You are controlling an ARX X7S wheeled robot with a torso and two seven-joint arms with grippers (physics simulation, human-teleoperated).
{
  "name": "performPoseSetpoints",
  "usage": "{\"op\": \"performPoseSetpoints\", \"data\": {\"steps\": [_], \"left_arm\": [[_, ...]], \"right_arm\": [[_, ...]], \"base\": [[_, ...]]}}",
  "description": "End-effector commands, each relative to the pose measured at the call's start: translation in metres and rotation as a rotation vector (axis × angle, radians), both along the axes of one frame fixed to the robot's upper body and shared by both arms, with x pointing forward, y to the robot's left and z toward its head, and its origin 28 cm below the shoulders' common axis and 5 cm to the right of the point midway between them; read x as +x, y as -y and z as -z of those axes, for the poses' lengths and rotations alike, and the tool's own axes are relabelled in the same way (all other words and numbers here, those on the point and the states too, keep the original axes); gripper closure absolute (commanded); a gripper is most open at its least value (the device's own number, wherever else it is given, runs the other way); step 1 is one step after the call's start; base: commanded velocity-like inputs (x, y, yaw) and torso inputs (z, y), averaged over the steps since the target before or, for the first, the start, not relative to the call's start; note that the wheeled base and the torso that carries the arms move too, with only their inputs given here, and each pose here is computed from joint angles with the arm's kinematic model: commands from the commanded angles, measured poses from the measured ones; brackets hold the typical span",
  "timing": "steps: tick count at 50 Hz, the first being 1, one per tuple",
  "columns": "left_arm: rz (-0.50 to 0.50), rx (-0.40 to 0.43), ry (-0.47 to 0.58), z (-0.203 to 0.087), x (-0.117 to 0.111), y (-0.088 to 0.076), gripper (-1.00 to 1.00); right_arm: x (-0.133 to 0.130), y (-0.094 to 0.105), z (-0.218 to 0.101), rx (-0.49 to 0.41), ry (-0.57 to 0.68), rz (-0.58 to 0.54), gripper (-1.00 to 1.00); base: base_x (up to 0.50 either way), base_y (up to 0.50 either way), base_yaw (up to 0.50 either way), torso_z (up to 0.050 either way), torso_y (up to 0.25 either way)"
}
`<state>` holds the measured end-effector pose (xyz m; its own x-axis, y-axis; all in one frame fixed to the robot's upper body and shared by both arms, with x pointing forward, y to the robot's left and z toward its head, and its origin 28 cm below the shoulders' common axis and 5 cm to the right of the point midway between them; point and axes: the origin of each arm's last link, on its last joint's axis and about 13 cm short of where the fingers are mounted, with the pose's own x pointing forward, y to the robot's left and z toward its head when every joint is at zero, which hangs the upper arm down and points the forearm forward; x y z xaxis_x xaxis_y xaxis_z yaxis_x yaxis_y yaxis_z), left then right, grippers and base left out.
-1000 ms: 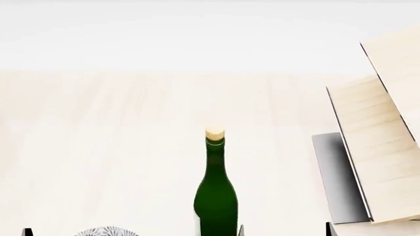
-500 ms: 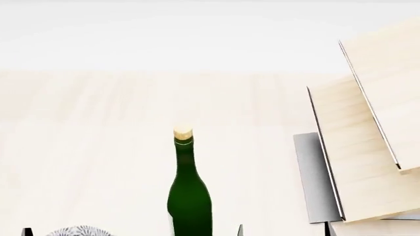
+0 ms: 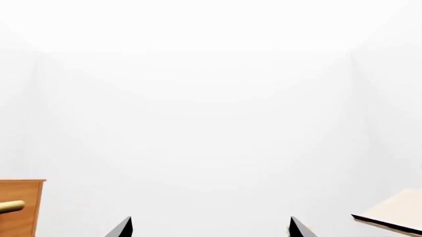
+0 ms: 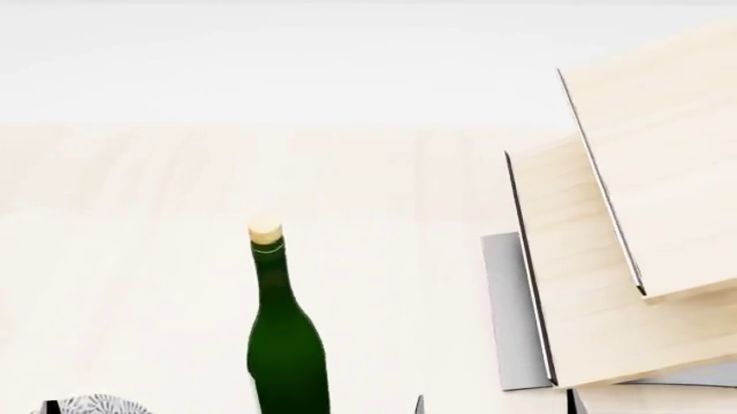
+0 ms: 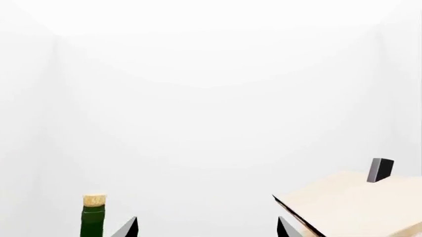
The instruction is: Put the wine bottle on the wine rack.
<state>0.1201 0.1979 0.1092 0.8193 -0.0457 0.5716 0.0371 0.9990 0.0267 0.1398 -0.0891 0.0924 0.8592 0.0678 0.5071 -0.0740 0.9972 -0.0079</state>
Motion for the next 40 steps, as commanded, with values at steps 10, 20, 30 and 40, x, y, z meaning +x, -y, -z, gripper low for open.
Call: {"op": "performPoseSetpoints", "data": {"steps": [10, 20, 30, 40], "left_arm": [[0.000, 0.001, -0.002, 0.0012, 0.0003, 0.0004, -1.00], [0.002, 0.001, -0.002, 0.0014, -0.0003, 0.0005, -1.00], [0.002, 0.003, -0.004, 0.0010, 0.0004, 0.0007, -1.00], [0.005, 0.004, -0.003, 0.0009, 0.0000, 0.0011, -1.00]], "right_arm": [[-0.0007, -0.0004, 0.0009, -0.001, -0.001, -0.003, -1.00], [-0.0009, -0.0008, 0.0015, -0.002, -0.002, -0.004, -1.00], [-0.0005, -0.0006, 0.0011, -0.003, -0.003, -0.004, -1.00], [-0.0011, -0.0012, 0.0005, -0.005, -0.003, -0.007, -1.00]], "base": [[0.00, -0.12, 0.00, 0.000, 0.000], [0.00, -0.12, 0.00, 0.000, 0.000], [0.00, -0.12, 0.00, 0.000, 0.000], [0.00, -0.12, 0.00, 0.000, 0.000]]}}
